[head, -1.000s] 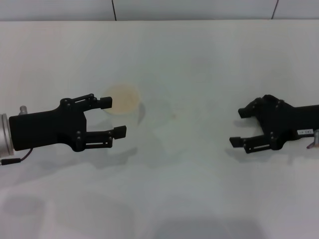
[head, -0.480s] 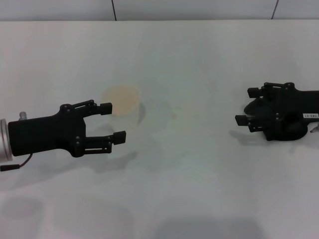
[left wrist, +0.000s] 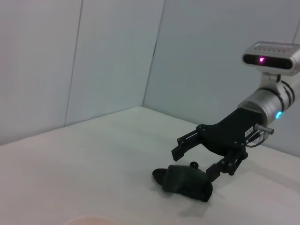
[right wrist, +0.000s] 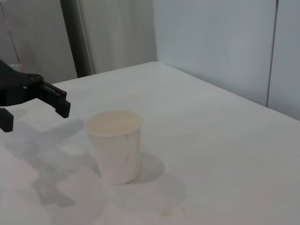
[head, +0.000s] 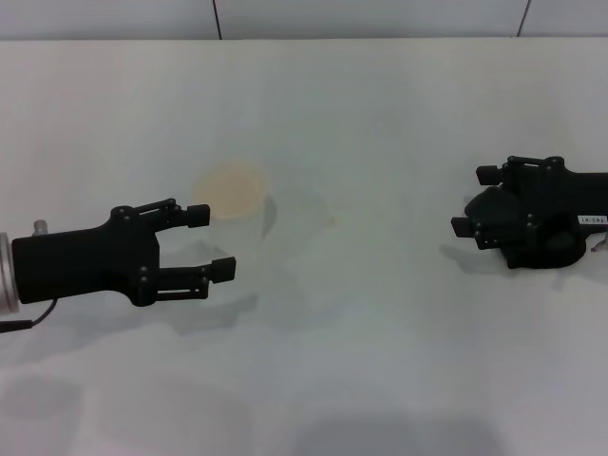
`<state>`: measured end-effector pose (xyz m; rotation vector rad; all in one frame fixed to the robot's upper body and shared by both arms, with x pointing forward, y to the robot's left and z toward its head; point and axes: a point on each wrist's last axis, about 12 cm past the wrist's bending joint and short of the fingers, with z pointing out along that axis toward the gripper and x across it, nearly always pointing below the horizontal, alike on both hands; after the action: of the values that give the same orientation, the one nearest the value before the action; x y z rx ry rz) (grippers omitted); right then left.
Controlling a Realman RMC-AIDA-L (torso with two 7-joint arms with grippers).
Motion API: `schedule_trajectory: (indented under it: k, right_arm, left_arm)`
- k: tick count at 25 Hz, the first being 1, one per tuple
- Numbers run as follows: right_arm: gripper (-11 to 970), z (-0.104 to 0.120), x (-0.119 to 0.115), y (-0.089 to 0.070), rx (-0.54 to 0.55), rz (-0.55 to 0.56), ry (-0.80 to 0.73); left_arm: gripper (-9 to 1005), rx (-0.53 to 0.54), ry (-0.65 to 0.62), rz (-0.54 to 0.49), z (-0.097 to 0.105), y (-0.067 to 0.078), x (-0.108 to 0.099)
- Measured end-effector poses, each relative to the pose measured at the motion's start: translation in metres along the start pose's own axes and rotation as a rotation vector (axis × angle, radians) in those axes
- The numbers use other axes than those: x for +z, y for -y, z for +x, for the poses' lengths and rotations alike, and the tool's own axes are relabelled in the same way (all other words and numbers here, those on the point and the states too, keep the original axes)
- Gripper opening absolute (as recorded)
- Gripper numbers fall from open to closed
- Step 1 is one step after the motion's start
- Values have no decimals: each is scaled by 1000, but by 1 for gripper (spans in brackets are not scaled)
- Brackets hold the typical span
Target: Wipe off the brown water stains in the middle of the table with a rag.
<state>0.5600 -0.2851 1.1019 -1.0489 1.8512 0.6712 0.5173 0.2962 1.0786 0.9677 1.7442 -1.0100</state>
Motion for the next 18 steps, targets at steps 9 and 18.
schedule_trajectory:
  k: [9, 18]
  right_arm:
    - [874, 0, 0, 0, 0, 1, -1]
    - [874, 3, -1, 0, 2, 3, -1]
  left_arm:
    - [875, -2, -1, -10, 1, -1, -1]
    - [875, -38, -19, -28, 7, 1, -5]
